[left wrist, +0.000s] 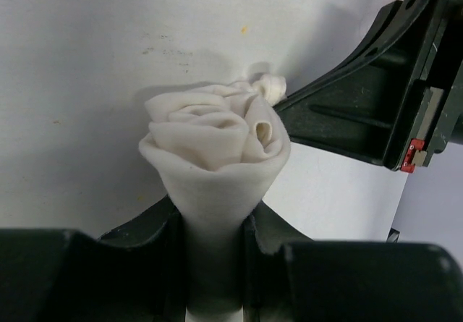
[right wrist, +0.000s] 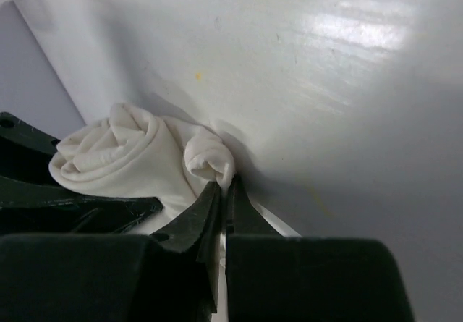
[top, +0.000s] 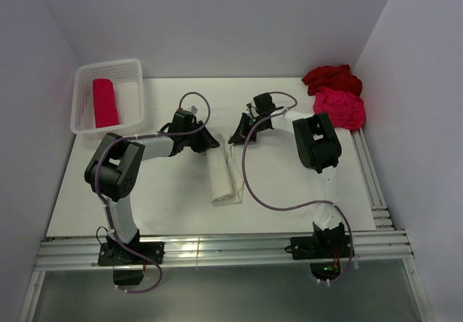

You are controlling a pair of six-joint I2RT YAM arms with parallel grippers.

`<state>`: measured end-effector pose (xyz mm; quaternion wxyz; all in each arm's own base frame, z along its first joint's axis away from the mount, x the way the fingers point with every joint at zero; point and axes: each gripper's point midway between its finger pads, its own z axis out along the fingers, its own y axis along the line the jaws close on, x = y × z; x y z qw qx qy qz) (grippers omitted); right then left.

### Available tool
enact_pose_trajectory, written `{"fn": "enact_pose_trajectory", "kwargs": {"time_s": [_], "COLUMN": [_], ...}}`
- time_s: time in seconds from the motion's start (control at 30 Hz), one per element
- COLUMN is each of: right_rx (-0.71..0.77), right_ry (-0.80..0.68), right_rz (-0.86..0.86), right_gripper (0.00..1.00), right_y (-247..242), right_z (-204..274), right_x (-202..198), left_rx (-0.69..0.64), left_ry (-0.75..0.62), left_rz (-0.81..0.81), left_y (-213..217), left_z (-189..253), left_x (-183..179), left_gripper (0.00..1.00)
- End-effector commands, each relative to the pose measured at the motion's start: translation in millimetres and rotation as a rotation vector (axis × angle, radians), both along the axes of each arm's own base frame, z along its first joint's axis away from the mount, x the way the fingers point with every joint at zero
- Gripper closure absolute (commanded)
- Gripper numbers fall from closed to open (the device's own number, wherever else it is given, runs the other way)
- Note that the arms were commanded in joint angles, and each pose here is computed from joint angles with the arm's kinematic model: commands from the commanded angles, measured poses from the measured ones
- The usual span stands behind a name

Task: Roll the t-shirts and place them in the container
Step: Roll the tshirt

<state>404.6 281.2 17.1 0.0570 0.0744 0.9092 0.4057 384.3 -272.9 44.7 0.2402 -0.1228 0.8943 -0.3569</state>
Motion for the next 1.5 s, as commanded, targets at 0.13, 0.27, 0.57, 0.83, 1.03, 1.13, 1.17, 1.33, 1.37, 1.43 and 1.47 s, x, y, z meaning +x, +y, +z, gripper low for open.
{"fn": "enact_pose_trajectory", "kwargs": {"time_s": [0.13,0.27,0.57,0.83,1.03,1.13,1.17,1.33,1.37,1.43,1.47], "right_rx": [-0.133,-0.162,-0.197,-0.201,-0.256,-0.277,-0.3,-0.43,-0.428,-0.44,-0.447], "right_ry": [-0.01,-0.056,-0.076,-0.106,-0.152,-0.192,-0.222,-0.323,-0.334,-0.378,-0.393], "right_rz": [-0.065,-0.096,-0.125,-0.086,-0.069,-0.04,-0.018,0.047,0.051,0.051,0.044], "right_gripper": [1.0,1.0,1.0,0.52,0.41,0.41,0.41,0.29,0.29,0.25,0.25], "right_y": [-15,-19,-24,-37,-56,-56,-49,-26,-18,-6,-2], "right_z": [-19,-7,-4,15,55,78,84,112,116,126,129], "right_x": [27,57,84,74,25,-2,-12,-63,-71,-89,-93], "left_rx": [-0.014,0.026,0.062,0.14,0.149,0.164,0.162,0.181,0.185,0.177,0.177], "left_ry": [-0.08,-0.076,-0.041,0.128,0.18,0.192,0.194,0.23,0.227,0.238,0.242], "left_rz": [-0.071,-0.097,-0.133,-0.085,-0.02,0.002,0.006,0.038,0.045,0.051,0.051], "left_y": [-8,-6,-11,-3,2,4,4,7,8,8,8], "left_z": [28,23,5,-37,-44,-43,-41,-37,-35,-33,-33], "left_x": [5,1,-7,-13,-14,-11,-10,-11,-10,-12,-14], "left_gripper": [1.0,1.0,1.0,1.0,1.0,1.0,1.0,0.99,1.0,1.0,1.0]}}
